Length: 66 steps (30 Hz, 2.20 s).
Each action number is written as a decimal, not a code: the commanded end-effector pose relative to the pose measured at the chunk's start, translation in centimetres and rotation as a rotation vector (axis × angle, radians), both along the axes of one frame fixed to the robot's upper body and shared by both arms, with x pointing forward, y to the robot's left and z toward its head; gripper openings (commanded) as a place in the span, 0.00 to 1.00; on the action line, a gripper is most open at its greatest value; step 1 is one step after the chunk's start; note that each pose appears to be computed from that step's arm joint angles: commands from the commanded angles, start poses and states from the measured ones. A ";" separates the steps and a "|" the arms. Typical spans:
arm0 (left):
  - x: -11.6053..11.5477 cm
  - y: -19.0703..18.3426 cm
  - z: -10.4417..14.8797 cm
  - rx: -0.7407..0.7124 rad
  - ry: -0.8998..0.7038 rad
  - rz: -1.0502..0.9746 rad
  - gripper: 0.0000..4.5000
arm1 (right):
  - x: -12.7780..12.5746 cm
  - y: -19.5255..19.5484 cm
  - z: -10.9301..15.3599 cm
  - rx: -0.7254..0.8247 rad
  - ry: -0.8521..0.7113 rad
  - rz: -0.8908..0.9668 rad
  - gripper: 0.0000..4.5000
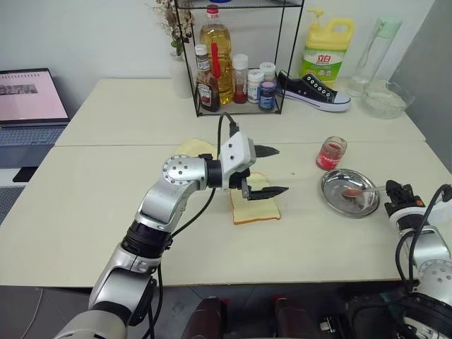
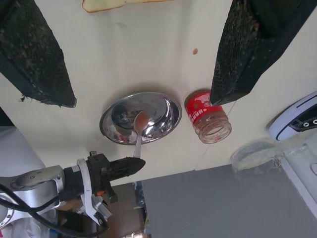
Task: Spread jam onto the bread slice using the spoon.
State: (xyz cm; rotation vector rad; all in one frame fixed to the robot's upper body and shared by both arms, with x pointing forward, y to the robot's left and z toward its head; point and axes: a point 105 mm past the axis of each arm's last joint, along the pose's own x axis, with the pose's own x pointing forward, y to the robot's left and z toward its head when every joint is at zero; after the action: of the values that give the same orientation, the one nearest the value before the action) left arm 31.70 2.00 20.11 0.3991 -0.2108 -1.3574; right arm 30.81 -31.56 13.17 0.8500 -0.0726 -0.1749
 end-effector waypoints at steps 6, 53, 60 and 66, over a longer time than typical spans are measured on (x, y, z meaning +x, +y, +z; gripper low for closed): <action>1.9 0.8 2.2 -0.014 -0.070 0.064 1.00 | 2.4 2.9 12.5 -0.346 -0.243 0.165 0.01; 2.2 2.2 2.8 -0.021 -0.084 0.148 1.00 | 11.8 7.6 10.1 -0.683 -0.121 0.366 0.01; 2.2 2.0 2.7 -0.019 -0.082 0.138 1.00 | 11.4 5.8 10.9 -0.443 -0.136 0.298 0.01; 2.1 1.7 2.7 -0.019 -0.081 0.124 1.00 | 10.5 4.3 10.8 -0.269 -0.136 0.241 0.01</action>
State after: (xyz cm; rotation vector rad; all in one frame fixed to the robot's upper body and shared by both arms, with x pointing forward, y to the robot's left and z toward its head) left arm 34.33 3.96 21.38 0.4270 -0.1948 -1.2090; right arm 41.98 -26.61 21.19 0.5664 -0.0221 0.1137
